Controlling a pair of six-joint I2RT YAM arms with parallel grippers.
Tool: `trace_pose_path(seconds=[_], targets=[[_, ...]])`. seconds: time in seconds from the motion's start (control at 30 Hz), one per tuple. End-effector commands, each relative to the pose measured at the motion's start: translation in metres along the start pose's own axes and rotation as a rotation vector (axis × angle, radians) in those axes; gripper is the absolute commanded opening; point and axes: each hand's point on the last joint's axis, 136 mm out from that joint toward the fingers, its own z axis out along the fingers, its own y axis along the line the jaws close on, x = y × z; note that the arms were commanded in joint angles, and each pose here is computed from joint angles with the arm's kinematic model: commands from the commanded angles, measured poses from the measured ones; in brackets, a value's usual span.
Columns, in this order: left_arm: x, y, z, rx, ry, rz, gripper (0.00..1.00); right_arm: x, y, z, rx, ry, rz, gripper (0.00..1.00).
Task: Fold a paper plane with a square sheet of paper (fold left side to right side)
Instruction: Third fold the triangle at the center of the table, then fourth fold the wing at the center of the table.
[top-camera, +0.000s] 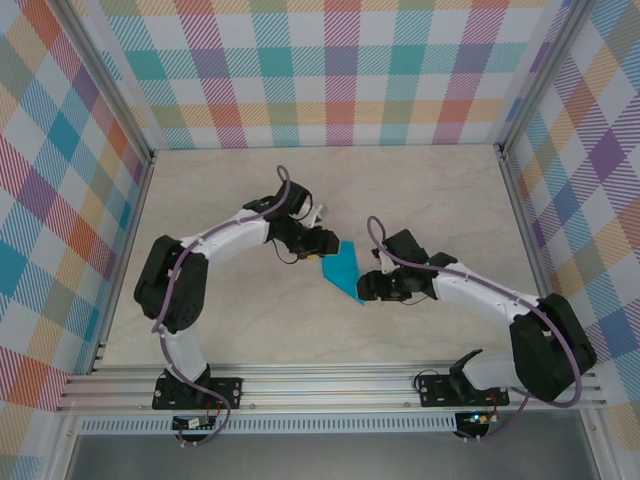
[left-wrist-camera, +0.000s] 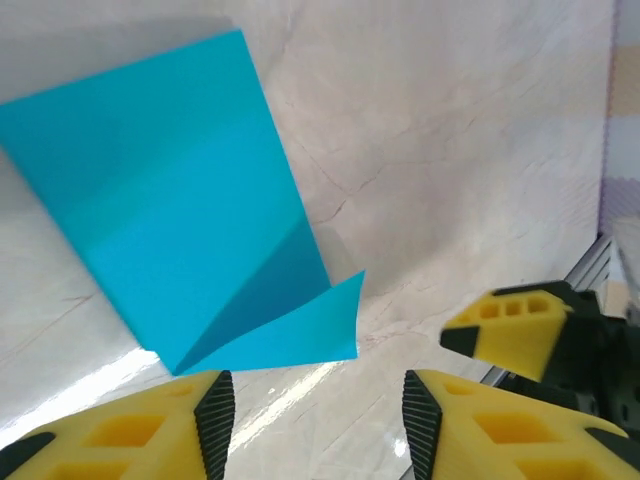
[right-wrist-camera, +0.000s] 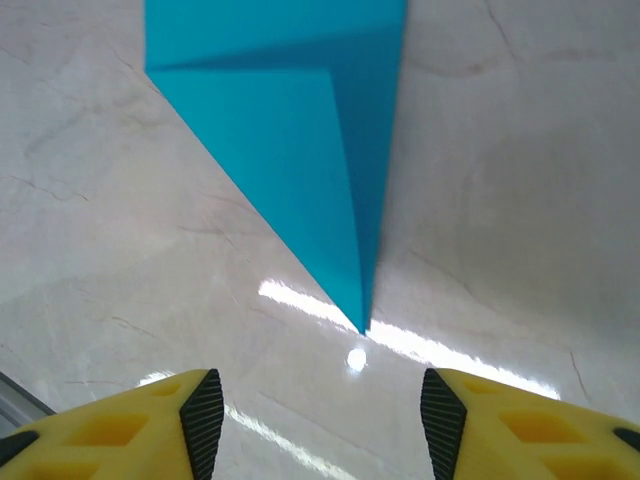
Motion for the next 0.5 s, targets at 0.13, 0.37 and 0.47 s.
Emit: trace_pose_path(seconds=[0.13,0.37,0.47], targets=[[0.024,0.033,0.008,0.002,-0.018,-0.146,0.53,-0.055,0.017,0.026,-0.105,-0.034,-0.197,0.60],[0.020,0.034,0.026,0.064,-0.019,-0.188,0.55,-0.058,0.001,0.043,-0.092,0.011,-0.173,0.58],[0.019,0.032,0.033,0.070,-0.008,-0.187,0.55,-0.058,-0.009,0.043,-0.073,0.003,-0.143,0.56]])
